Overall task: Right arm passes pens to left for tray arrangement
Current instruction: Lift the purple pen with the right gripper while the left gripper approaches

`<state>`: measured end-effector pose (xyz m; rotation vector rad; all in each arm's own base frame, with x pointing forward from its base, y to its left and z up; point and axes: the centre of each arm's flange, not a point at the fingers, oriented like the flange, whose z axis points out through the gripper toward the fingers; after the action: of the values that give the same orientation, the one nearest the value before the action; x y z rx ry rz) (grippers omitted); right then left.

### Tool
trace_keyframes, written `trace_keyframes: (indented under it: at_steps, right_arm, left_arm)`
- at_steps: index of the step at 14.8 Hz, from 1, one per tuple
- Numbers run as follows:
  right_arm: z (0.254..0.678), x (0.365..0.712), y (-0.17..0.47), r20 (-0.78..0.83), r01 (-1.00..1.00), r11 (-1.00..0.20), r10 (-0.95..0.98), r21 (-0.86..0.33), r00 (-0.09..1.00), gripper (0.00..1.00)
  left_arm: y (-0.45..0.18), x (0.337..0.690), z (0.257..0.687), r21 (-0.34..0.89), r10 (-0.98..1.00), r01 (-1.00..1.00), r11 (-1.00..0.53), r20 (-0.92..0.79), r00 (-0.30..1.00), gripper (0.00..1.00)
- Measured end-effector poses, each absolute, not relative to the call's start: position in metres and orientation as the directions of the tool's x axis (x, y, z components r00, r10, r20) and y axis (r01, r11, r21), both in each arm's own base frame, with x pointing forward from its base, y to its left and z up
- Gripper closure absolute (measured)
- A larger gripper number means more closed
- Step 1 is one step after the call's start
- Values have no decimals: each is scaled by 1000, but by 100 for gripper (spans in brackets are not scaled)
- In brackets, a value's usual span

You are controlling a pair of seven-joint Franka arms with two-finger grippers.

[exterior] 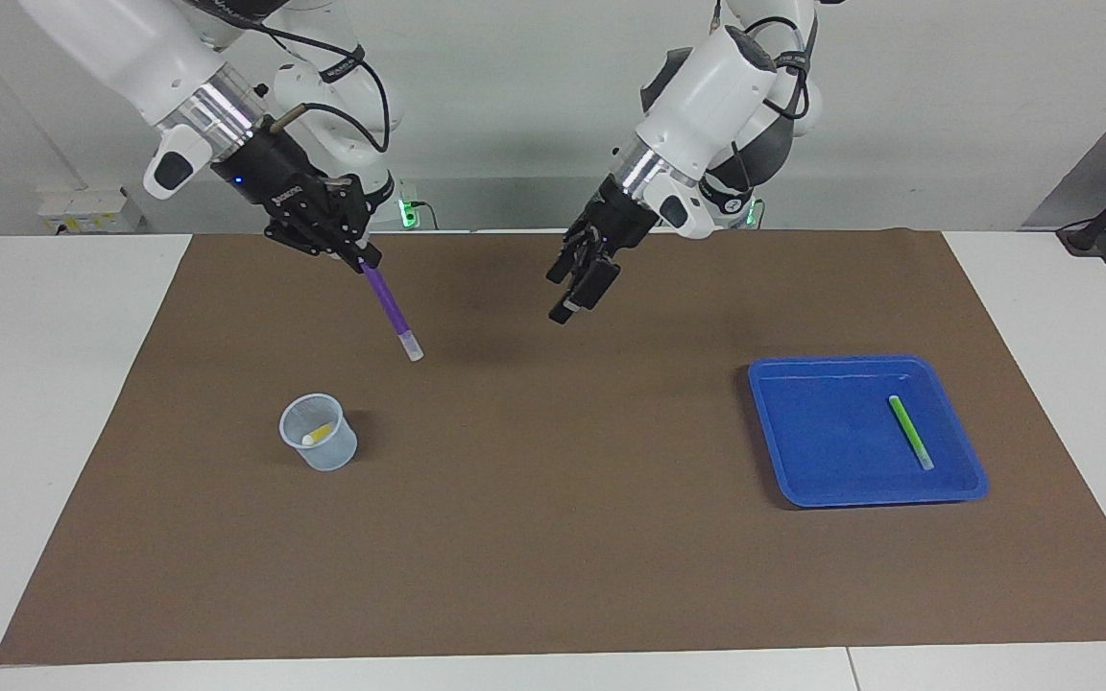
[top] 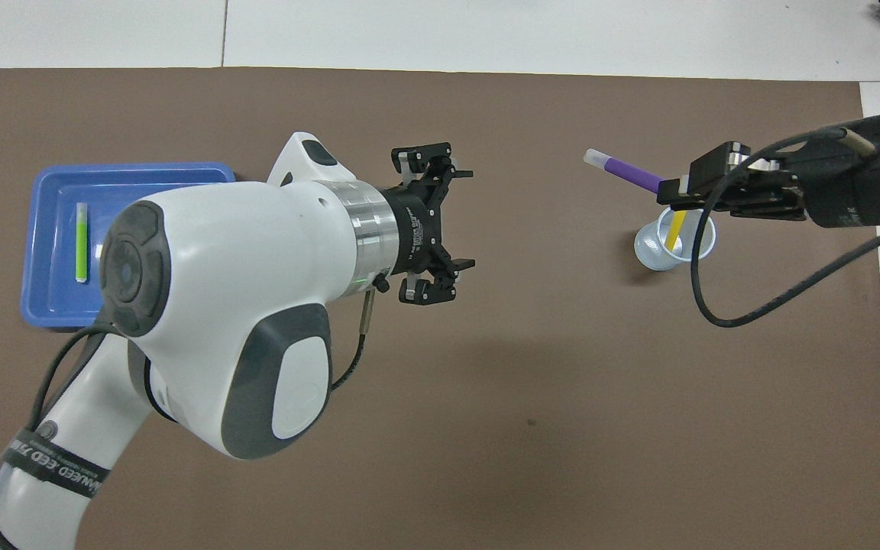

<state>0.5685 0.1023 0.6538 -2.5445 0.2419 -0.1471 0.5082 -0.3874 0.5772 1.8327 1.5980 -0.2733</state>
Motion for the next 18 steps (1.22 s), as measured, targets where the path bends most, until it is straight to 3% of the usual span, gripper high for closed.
trace_keyframes:
  at_steps: [11, 18]
  right_arm:
    - [664, 567, 148, 52, -189, -778, -274, -600, 960, 82]
    - [655, 562, 161, 3, -190, -787, -238, -586, 971, 82]
  left_arm:
    - [-441, 477, 596, 429, 708, 889, 160, -678, 200, 0]
    - [-452, 471, 594, 442, 697, 882, 163, -685, 214, 2]
